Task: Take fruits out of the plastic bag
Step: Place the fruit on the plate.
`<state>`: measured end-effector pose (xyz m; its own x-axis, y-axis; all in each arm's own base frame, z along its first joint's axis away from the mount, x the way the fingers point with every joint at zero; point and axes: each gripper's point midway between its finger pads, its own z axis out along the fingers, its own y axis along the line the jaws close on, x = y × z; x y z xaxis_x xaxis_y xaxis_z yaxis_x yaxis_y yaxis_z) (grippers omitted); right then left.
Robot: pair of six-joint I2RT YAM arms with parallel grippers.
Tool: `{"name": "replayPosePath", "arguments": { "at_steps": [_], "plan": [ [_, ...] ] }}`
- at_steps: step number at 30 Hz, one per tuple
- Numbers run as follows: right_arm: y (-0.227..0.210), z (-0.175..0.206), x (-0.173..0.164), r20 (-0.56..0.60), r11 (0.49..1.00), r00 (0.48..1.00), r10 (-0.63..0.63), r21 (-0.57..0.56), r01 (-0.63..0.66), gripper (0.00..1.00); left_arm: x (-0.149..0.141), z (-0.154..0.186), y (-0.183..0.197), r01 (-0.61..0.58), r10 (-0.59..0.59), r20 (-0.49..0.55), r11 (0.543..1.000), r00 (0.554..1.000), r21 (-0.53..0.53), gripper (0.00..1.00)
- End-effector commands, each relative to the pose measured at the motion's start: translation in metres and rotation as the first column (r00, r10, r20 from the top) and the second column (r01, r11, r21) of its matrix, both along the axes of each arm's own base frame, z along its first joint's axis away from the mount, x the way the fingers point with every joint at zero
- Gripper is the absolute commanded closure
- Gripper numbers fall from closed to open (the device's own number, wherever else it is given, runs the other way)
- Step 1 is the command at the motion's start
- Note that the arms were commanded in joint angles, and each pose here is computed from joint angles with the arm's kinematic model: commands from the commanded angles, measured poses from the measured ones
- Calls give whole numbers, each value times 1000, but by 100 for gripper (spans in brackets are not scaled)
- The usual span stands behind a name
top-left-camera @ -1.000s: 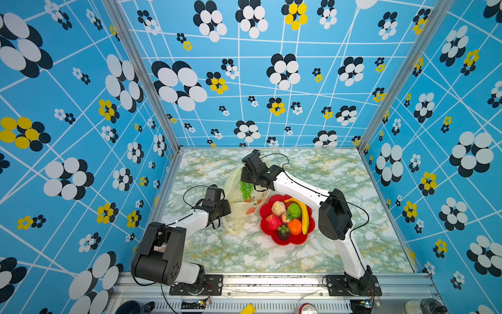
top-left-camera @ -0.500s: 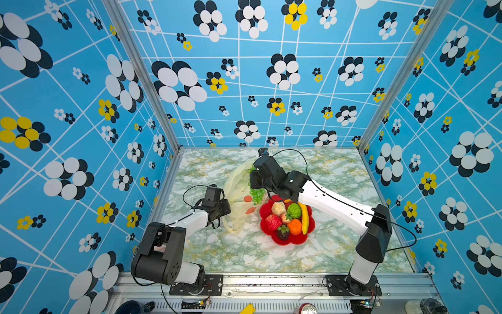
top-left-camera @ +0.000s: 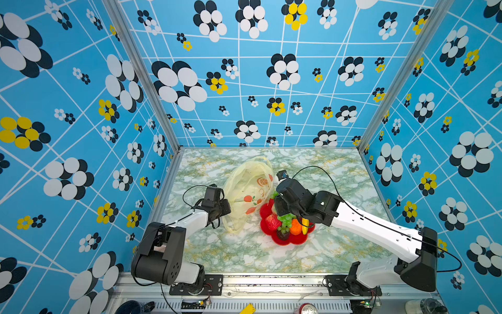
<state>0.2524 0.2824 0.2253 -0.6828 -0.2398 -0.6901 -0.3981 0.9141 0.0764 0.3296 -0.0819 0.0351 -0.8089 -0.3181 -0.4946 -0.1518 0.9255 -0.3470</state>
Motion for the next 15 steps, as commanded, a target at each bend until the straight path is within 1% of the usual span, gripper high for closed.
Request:
{"name": "replayPosePath", "arguments": {
  "at_steps": [1, 7, 15],
  "plan": [
    [-24, -11, -10, 9, 998, 1000, 6, -68, -5, 69, 0, 3, 1, 12, -12, 16, 1000, 1000, 2, 86],
    [-41, -43, -22, 2, 993, 999, 40, -108, -40, 68, 0, 2, 1, 12, -12, 13, 1000, 1000, 3, 86],
    [-40, -67, -21, 20, 988, 997, 78, -136, -75, 68, 0, 2, 1, 13, -13, 10, 1000, 1000, 2, 86]
  ]
}}
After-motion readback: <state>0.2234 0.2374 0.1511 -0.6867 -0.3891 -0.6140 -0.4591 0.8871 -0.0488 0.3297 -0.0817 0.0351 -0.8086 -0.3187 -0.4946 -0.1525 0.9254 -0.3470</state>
